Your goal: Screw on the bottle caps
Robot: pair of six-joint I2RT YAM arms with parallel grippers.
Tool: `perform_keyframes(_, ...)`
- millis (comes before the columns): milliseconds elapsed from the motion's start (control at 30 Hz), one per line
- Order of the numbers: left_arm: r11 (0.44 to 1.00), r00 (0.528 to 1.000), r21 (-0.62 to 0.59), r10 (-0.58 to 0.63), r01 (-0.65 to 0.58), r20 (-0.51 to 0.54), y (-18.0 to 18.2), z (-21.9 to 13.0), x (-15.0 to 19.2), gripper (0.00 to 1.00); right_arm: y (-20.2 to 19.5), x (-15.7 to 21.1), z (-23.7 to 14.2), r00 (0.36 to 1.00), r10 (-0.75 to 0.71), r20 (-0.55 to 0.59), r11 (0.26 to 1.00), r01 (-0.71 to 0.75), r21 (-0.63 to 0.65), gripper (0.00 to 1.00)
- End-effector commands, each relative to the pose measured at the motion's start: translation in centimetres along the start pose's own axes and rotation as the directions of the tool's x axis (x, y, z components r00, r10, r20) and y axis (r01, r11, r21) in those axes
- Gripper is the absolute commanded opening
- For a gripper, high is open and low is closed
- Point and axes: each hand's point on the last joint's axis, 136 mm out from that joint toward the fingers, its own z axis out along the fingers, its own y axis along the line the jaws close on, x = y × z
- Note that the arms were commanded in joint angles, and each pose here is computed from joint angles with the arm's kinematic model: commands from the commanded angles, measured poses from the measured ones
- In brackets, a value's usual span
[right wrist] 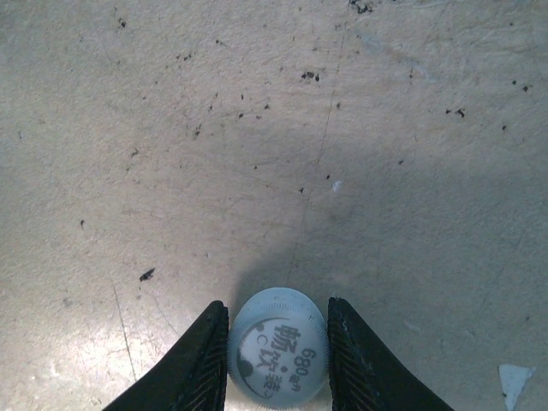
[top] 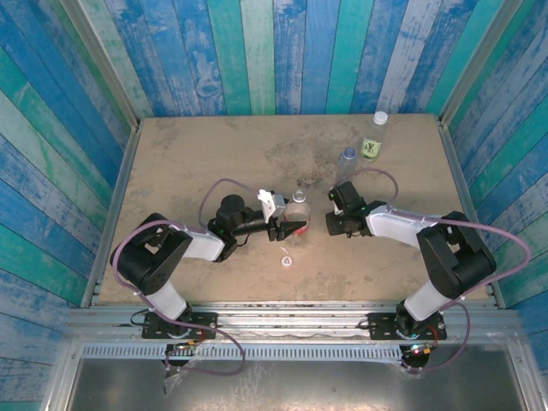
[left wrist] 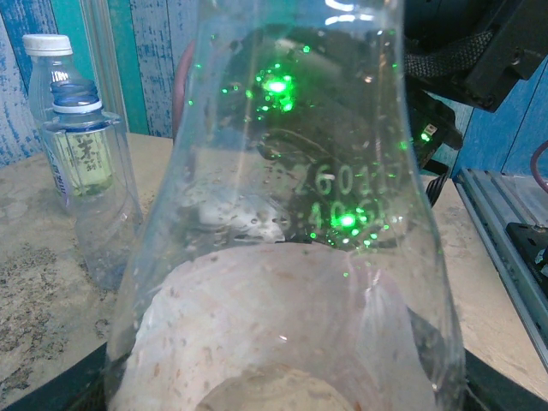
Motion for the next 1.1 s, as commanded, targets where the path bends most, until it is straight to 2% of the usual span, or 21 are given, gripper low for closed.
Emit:
perform_keyframes(0, 1.000, 1.000, 0.004, 0.000, 0.000, -0.014, -0.3, -0.1, -0.1, 0.65, 0.0, -0.4, -1.5, 1.000, 0.001, -0.002, 1.000, -0.001, -0.005, 0.30)
perform_keyframes(267, 1.000, 1.000, 0.001, 0.000, 0.000, -0.023, -0.1, 0.0, 0.2, 0.65, 0.8, -1.7, -5.5, 0.999, -0.025, -0.023, 0.999, 0.024, -0.041, 0.32)
perform_keyframes(533, 1.000, 0.999, -0.005, 0.008, -0.008, -0.043, 0.1, 0.1, 0.6, 0.66, 2.5, -3.7, -11.4, 0.993, -0.103, -0.063, 0.988, 0.094, -0.126, 0.32)
perform_keyframes(767, 1.000, 0.999, -0.010, 0.008, -0.009, -0.049, 0.1, 0.0, 0.8, 0.66, 4.2, -6.7, -17.1, 0.988, -0.154, -0.015, 0.974, 0.150, -0.168, 0.33)
perform_keyframes(1067, 1.000, 0.998, -0.016, 0.006, -0.007, -0.059, 0.2, 0.0, 0.9, 0.66, 7.3, -9.9, -22.8, 0.964, -0.260, 0.050, 0.953, 0.265, -0.149, 0.33)
